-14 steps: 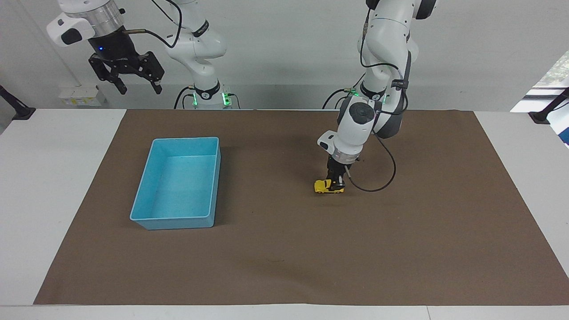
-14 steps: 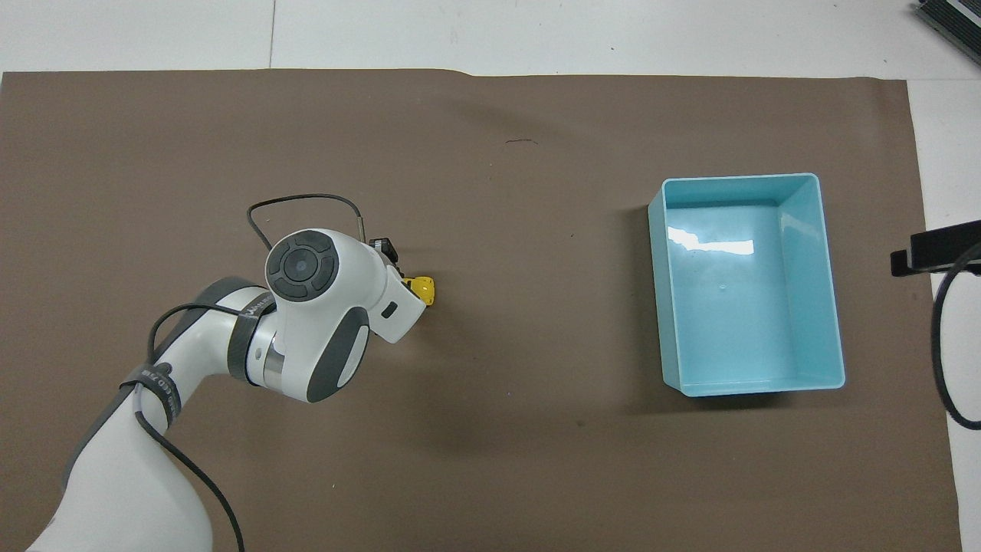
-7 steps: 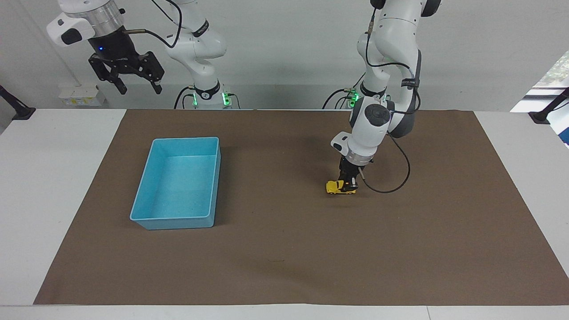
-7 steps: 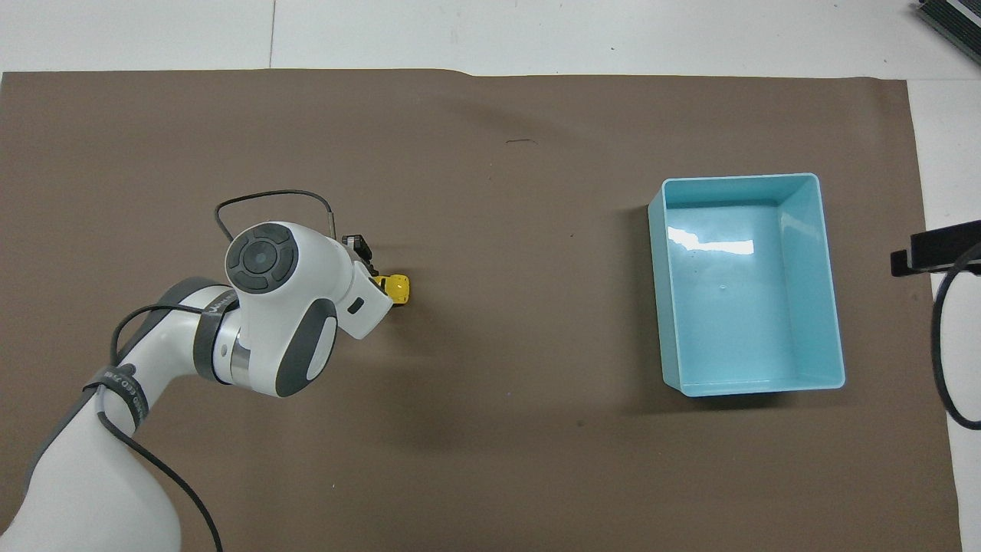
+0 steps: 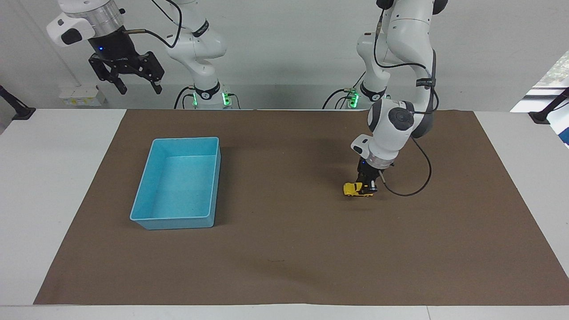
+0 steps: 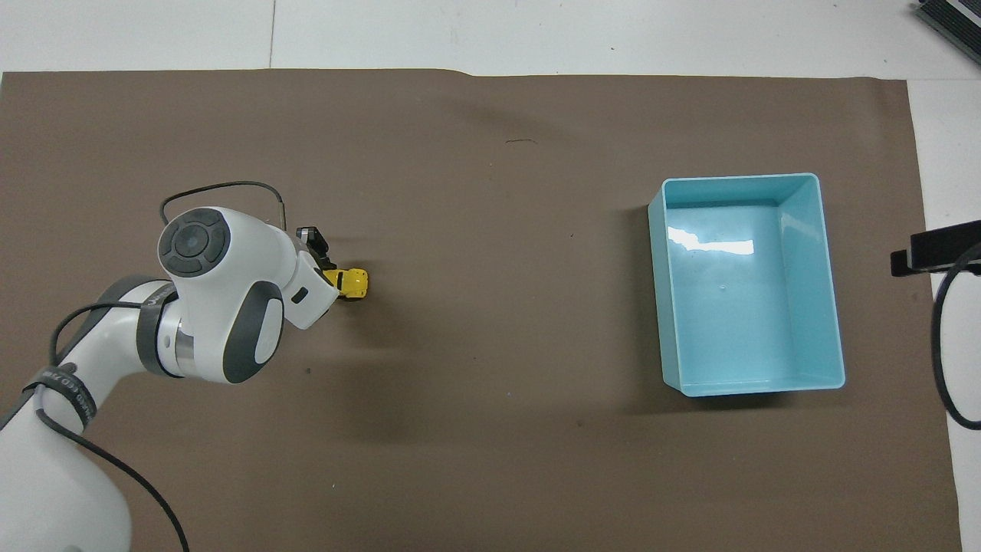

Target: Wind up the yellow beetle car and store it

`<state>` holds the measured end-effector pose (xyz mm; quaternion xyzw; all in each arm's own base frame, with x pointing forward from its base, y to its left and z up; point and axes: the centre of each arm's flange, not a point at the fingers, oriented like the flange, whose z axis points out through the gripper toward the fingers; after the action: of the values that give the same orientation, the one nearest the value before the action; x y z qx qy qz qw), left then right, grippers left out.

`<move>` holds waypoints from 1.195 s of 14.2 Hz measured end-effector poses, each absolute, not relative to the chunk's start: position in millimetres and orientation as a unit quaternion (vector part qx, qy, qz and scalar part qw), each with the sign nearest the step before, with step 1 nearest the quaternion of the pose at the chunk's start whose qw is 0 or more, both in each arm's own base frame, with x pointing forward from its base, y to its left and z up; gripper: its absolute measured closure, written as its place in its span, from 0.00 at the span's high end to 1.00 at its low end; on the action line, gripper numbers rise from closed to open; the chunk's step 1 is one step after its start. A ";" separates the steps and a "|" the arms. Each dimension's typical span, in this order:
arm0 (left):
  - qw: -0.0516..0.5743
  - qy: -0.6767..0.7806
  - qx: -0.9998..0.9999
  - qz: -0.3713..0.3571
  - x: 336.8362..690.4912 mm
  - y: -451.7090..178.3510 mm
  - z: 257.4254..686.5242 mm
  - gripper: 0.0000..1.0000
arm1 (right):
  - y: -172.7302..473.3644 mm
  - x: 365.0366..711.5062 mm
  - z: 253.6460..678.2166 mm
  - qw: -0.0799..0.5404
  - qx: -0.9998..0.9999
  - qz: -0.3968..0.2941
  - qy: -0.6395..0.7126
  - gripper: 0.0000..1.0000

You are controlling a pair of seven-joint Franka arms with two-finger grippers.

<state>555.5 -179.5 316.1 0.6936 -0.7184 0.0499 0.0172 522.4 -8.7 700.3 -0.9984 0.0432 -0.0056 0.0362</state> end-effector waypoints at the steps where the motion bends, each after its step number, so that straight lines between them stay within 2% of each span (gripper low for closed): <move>1: 0.017 -0.719 0.693 0.050 557.4 -171.9 316.1 0.44 | -8.7 522.4 700.3 0.036 -0.998 -0.006 0.043 1.00; 8: 0.013 -0.722 0.691 0.047 564.7 -142.4 316.5 0.44 | -8.7 522.4 700.3 0.036 -0.998 -0.006 0.043 1.00; 9: 0.015 -0.724 0.689 0.039 563.6 -142.3 312.8 0.49 | -8.7 522.4 700.3 0.036 -0.998 -0.006 0.043 1.00; 11: 0.027 -0.729 0.684 0.019 562.9 -144.6 309.1 0.71 | -8.7 522.4 700.3 0.036 -0.998 -0.006 0.043 1.00; 13: 0.031 -0.731 0.682 0.018 572.2 -148.7 330.8 0.94 | -8.7 522.4 700.3 0.036 -0.998 -0.006 0.043 1.00; 14: 0.026 -0.728 0.685 0.028 578.8 -149.8 350.0 1.00 | -8.7 522.4 700.3 0.036 -0.998 -0.006 0.043 1.00; 17: 0.011 -0.670 0.740 0.056 585.9 -136.3 394.3 1.00 | -8.7 522.4 700.3 0.036 -0.998 -0.006 0.043 1.00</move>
<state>585.9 -136.3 394.3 0.7401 -0.6700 0.0560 0.0110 522.4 -8.7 700.3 -0.9984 0.0432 -0.0056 0.0362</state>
